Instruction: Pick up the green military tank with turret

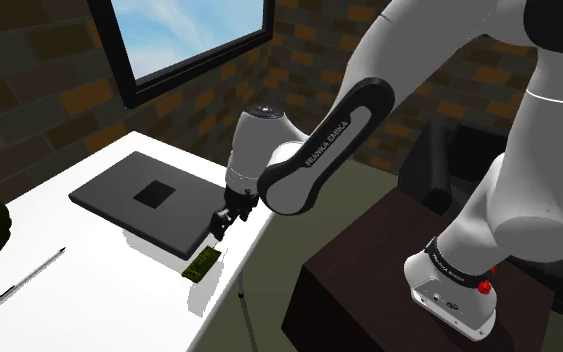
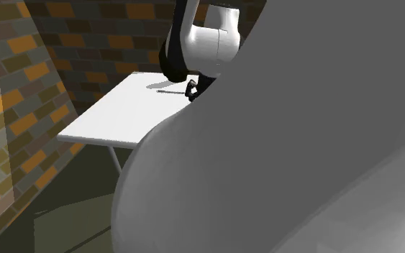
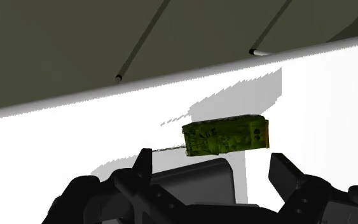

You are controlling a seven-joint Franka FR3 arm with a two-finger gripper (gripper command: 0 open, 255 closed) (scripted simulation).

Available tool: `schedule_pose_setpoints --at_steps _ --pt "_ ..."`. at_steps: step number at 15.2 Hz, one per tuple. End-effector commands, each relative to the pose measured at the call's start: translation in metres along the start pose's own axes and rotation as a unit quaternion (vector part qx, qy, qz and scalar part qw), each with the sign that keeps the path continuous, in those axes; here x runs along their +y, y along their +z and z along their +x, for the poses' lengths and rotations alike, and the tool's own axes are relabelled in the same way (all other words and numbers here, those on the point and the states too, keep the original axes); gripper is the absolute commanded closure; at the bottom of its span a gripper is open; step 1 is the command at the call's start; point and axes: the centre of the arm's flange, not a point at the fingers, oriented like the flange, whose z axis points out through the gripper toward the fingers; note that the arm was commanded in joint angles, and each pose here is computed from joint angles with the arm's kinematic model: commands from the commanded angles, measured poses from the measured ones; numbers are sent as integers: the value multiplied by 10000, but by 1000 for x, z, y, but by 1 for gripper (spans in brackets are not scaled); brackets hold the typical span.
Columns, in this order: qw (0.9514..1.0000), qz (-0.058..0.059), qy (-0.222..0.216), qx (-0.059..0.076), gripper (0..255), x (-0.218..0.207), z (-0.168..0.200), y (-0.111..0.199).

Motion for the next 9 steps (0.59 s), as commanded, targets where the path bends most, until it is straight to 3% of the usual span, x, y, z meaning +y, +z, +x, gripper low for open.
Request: schedule_pose_setpoints --at_steps 1,6,9 --pt "10000 28 -26 75 0 -13 9 20" --pt "9996 104 -87 248 0 -45 35 67" --pt "9995 113 -93 267 0 -47 37 83"
